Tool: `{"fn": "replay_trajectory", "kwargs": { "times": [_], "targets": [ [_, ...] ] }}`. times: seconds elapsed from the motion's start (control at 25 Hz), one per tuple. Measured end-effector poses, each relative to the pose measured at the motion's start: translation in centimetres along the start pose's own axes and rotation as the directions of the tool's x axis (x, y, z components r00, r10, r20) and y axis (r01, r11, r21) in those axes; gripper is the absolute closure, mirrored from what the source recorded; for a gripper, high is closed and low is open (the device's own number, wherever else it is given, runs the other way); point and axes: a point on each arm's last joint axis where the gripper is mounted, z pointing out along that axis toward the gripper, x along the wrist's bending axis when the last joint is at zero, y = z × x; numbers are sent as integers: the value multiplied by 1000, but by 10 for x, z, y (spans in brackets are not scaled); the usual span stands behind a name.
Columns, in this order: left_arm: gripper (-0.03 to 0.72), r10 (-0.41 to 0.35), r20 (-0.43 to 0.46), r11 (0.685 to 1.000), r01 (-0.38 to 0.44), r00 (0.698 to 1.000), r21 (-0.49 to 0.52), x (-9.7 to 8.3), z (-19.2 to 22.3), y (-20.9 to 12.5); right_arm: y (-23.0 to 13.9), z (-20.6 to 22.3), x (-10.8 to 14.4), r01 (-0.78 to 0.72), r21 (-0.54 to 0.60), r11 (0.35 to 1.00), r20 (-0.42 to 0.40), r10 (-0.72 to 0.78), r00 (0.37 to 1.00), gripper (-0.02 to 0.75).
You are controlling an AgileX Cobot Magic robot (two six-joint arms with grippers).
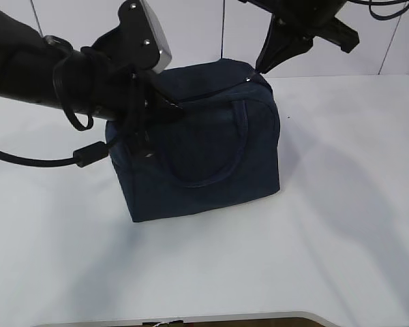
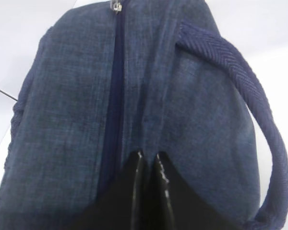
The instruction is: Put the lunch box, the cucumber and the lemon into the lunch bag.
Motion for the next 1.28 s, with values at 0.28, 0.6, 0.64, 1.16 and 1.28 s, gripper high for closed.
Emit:
{"fn": "replay_trajectory", "kwargs": {
  "times": [0.28,0.6,0.64,1.16,1.28],
  "targets": [
    [689,0,-4,1000,0,1000,1,0,0,0,-3,-1,9,-171,51,984,-94,175,980,733],
    [689,0,-6,1000,0,1000,1,1,0,0,0,-3,6,-224,65,972,-122,230,965,733],
    [689,0,-6,1000,0,1000,1,1,0,0,1,-4,4,-228,64,971,-123,235,964,733],
    [690,-9,-26,1000,9,1000,2,3,0,0,16,-14,-30,-285,20,958,-93,286,954,733],
    [690,-9,-33,1000,9,999,3,3,0,0,17,-13,-32,-276,9,961,-71,276,959,733]
  ]
}}
